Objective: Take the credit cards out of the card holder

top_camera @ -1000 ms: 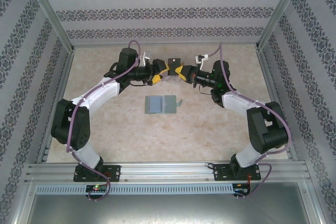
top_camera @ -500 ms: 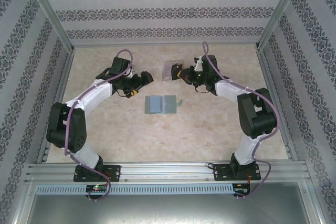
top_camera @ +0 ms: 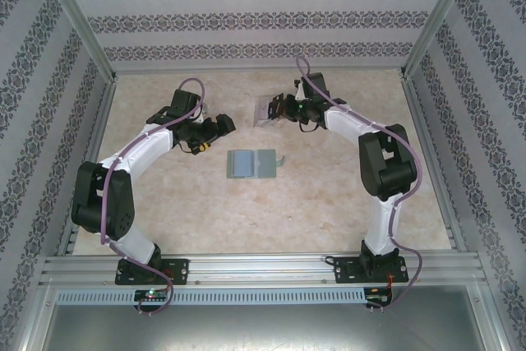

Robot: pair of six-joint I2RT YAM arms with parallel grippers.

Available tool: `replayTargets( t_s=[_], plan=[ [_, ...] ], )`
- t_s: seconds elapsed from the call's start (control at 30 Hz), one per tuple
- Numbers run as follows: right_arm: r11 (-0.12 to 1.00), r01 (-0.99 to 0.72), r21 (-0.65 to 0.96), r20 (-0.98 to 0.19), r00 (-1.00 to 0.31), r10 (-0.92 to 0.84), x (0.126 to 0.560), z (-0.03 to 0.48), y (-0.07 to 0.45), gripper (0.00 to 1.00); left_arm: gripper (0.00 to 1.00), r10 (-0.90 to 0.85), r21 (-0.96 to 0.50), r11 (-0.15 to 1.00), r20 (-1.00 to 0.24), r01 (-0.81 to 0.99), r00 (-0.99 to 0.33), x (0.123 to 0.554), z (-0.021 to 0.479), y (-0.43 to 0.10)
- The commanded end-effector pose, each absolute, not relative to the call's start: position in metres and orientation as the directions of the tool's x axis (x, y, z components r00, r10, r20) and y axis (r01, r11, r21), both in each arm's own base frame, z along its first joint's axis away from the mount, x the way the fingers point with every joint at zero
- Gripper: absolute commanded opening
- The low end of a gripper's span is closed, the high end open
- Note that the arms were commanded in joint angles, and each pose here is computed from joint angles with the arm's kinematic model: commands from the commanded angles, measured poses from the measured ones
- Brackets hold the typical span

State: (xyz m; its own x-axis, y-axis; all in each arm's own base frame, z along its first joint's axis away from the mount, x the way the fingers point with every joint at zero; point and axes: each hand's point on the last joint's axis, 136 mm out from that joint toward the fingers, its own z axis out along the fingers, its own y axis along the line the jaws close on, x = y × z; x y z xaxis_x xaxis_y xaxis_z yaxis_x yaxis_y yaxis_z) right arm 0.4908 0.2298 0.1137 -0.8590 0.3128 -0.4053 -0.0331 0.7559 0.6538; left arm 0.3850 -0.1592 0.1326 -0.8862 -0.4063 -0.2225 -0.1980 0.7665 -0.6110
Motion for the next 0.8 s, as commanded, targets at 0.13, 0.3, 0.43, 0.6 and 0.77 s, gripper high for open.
replayTargets(
  t_s=[0.13, 0.3, 0.43, 0.6, 0.77],
  plan=[
    [0.801, -0.038, 0.598, -0.401, -0.880, 0.257, 0.508, 0.100, 0.228, 0.00, 0.99, -0.398, -0.576, 0.787, -0.200, -0.221, -0.895, 0.378, 0.121, -0.151],
    [0.812, -0.027, 0.583, -0.395, -0.883, 0.254, 0.511, 0.093, 0.224, 0.00, 0.99, -0.392, -0.577, 0.787, -0.196, -0.218, -0.899, 0.376, 0.119, -0.151],
    [0.824, -0.027, 0.566, -0.396, -0.886, 0.243, 0.514, 0.090, 0.224, 0.00, 0.99, -0.391, -0.584, 0.782, -0.189, -0.217, -0.901, 0.376, 0.118, -0.153],
    [0.820, -0.039, 0.572, -0.395, -0.888, 0.233, 0.515, 0.095, 0.226, 0.14, 0.99, -0.393, -0.591, 0.777, -0.187, -0.217, -0.900, 0.377, 0.119, -0.154],
    [0.814, -0.059, 0.578, -0.417, -0.879, 0.232, 0.511, 0.118, 0.224, 0.33, 0.99, -0.386, -0.586, 0.783, -0.196, -0.208, -0.901, 0.377, 0.123, -0.154]
  ],
)
